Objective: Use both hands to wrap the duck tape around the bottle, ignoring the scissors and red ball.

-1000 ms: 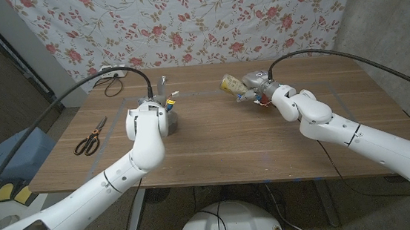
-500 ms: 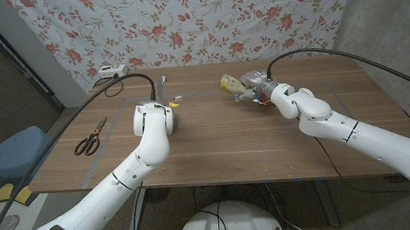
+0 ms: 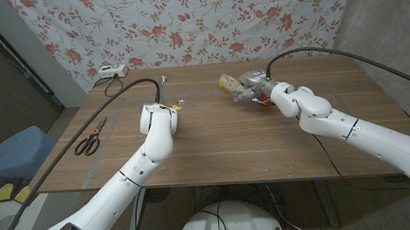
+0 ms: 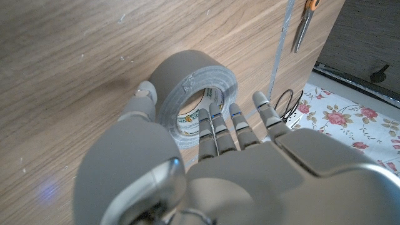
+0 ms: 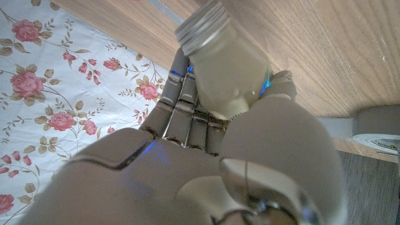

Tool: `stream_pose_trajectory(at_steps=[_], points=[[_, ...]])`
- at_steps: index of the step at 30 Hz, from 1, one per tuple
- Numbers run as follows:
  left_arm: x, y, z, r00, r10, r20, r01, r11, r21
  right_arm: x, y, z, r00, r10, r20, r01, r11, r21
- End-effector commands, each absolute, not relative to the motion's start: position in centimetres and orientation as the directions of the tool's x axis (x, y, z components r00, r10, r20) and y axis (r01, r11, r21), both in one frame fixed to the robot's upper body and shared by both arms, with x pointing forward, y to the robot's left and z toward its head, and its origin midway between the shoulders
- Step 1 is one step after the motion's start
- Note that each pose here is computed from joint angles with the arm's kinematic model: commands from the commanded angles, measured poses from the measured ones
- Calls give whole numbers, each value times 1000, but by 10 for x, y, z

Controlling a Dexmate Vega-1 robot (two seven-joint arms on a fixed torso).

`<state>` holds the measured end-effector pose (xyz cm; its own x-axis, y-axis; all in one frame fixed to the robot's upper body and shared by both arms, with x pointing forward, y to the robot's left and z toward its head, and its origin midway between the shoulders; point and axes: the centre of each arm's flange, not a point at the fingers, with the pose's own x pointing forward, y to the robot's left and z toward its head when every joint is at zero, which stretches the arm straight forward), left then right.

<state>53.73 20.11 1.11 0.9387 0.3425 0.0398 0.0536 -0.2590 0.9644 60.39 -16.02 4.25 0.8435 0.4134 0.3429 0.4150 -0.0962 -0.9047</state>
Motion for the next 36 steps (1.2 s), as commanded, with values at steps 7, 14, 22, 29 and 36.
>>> stream_pose_trajectory(at_steps=[7, 14, 22, 29, 36], points=[[563, 193, -1, 942, 334, 24, 98, -343, 934, 602, -157, 46, 824, 443, 353, 427, -77, -901], [567, 192, -7, 946, 315, 77, 51, -380, 923, 603, -152, 47, 824, 459, 333, 411, -78, -908], [570, 196, -12, 944, 313, 100, 26, -376, 926, 601, -149, 48, 819, 464, 338, 419, -83, -904], [567, 196, -12, 935, 251, 249, -151, -355, 922, 599, -147, 50, 819, 458, 346, 432, -95, -897], [551, 199, 4, 887, 194, 419, -387, -180, 904, 600, -147, 51, 817, 447, 364, 447, -92, -890]])
